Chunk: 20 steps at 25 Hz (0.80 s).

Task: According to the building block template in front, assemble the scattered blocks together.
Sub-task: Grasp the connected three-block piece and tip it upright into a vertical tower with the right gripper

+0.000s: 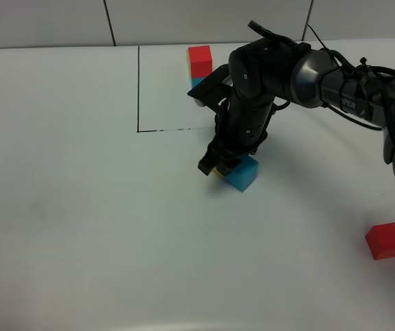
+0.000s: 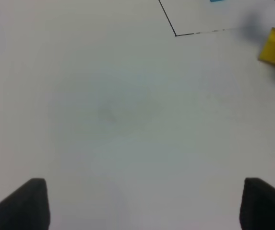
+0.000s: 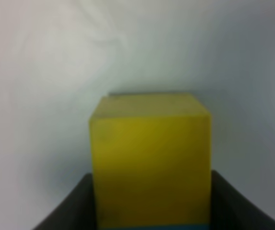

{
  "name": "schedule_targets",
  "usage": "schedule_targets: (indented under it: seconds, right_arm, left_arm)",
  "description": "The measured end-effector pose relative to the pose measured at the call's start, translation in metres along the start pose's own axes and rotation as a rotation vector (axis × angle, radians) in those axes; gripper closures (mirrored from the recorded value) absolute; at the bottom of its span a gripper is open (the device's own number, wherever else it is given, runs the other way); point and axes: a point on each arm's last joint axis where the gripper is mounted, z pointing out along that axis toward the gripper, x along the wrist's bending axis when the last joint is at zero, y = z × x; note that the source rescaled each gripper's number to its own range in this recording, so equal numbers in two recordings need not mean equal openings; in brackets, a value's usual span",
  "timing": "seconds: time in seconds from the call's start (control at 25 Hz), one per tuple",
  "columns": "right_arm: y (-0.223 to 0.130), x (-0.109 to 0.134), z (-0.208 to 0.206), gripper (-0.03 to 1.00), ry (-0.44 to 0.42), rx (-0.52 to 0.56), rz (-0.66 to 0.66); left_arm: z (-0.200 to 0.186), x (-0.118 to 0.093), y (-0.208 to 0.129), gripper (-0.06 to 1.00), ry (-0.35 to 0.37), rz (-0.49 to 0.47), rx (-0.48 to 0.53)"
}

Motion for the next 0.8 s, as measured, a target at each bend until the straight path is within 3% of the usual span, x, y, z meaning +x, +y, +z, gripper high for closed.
schedule_targets:
  seconds: [0.12,0.28,0.56,0.8]
  right_arm:
    - [-0.0011,0.0005,0.0000,0.96,0.003,0.013,0.378]
    - [-0.0036,-0.0035,-0.0001,0.96,-0.050,0.026,0.612]
    - [-0.0062,-0.0055,-0.0003,0.96,-0.084,0.042,0.743]
    - [-0.0073,-0.0048,0.0003,0.96,-0.095,0.053,0.760]
  left_arm:
    - [0.0000,0.0000,0.0000,0.05,0.000,0.000,0.000]
    - [0.0000,0.0000,0.0000,0.05,0.000,0.000,0.000]
    - [0.0000,0.0000,0.0000,0.05,0.000,0.000,0.000]
    - [0.0000,0.0000,0.0000,0.05,0.000,0.000,0.000]
